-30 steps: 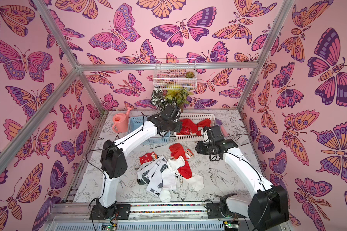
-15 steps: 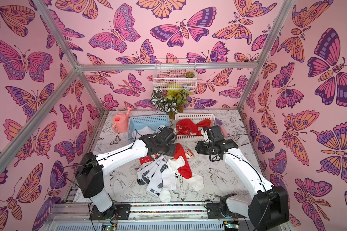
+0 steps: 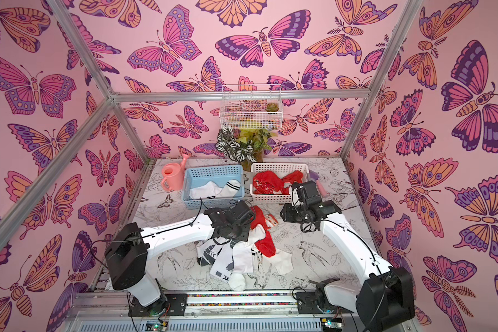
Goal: Sort the socks into the basket by color
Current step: Pick up the sock at the center of the board.
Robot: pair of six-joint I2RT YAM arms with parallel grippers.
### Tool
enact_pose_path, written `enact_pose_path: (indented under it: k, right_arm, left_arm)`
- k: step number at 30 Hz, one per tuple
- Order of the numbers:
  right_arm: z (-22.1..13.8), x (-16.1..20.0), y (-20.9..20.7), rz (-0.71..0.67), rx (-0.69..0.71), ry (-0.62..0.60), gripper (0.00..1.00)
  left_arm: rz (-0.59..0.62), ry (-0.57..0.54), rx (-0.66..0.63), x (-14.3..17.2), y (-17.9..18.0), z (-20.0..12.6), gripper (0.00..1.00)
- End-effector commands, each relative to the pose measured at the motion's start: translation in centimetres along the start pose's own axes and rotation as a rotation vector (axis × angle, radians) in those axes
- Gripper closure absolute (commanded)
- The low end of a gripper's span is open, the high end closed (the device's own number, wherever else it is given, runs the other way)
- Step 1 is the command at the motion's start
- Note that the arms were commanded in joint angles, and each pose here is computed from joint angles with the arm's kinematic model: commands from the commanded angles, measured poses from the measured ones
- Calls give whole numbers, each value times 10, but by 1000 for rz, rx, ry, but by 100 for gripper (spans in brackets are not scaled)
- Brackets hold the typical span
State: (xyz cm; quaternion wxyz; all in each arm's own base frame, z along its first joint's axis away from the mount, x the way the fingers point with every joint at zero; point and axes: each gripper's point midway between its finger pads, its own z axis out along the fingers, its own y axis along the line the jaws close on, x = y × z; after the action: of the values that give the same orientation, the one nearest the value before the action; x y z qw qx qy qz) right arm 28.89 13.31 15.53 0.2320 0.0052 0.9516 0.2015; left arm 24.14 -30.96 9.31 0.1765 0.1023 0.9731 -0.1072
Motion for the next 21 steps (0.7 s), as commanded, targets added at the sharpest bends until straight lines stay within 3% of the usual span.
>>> enact_pose_path:
  k: [1, 21]
  right_arm:
    - [-3, 1, 3, -3, -13, -5, 61]
    - [-2, 2, 3, -2, -18, 1, 61]
  left_arm:
    - [-31, -10, -8, 2, 1, 3, 46]
    - [-61, 63, -37, 24, 6, 28, 51]
